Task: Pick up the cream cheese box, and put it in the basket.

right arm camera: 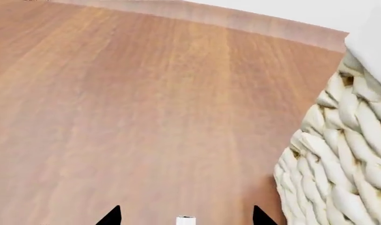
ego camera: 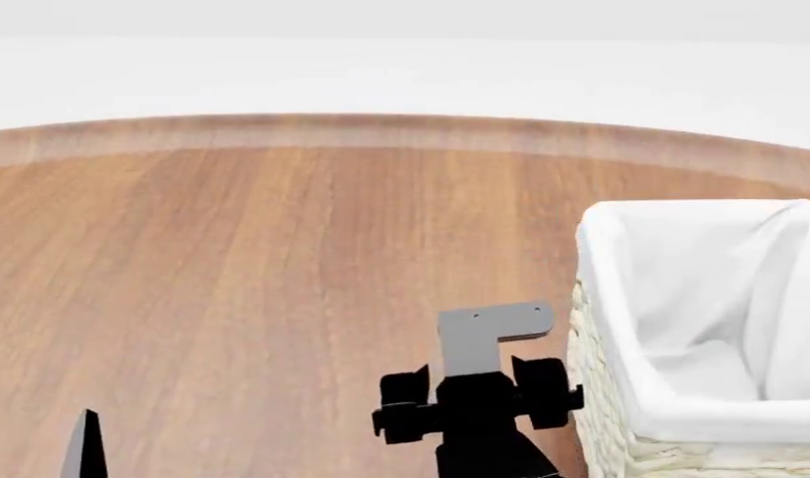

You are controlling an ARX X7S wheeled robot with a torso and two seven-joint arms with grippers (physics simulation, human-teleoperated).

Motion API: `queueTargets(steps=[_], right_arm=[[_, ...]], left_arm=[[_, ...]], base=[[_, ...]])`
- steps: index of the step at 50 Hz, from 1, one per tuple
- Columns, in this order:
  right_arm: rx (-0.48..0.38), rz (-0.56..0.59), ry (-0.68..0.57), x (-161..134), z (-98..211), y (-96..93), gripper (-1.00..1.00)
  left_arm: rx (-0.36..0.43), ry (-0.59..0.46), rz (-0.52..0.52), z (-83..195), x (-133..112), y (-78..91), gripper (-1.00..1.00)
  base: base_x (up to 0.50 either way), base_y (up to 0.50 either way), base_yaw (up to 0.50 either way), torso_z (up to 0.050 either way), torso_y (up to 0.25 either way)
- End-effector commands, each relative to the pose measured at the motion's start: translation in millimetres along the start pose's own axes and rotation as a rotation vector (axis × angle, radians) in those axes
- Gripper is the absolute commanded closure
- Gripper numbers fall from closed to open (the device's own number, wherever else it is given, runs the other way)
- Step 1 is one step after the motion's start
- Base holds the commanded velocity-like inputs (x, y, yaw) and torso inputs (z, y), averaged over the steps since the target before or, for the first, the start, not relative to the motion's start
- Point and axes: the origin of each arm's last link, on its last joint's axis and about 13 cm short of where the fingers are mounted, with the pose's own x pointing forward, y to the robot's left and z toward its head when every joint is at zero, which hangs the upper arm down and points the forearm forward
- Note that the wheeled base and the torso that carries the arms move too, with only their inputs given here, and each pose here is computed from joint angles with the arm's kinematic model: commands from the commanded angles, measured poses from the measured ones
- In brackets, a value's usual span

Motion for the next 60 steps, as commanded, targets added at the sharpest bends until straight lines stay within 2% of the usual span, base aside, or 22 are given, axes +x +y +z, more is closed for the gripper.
queueTargets(steps=[1, 48, 60], right_arm=[[0.048, 0.017, 0.015, 0, -3, 0.4, -1.00], [0.041, -0.002, 0.062, -3, -22, -2.7, -1.00], [0.038, -0.001, 0.066, -3, -23, -2.4, -1.00]], left_arm=[[0.004, 0.002, -0.004, 0, 0, -0.4, -1.00], [0.018, 0.006, -0.006, -2, 0, -0.1, -1.00], [0.014, 0.006, -0.007, -2, 0, -0.2, -1.00]], base=[[0.00, 0.00, 0.00, 0.000, 0.000], [0.00, 0.00, 0.00, 0.000, 0.000], [0.00, 0.00, 0.00, 0.000, -0.128]])
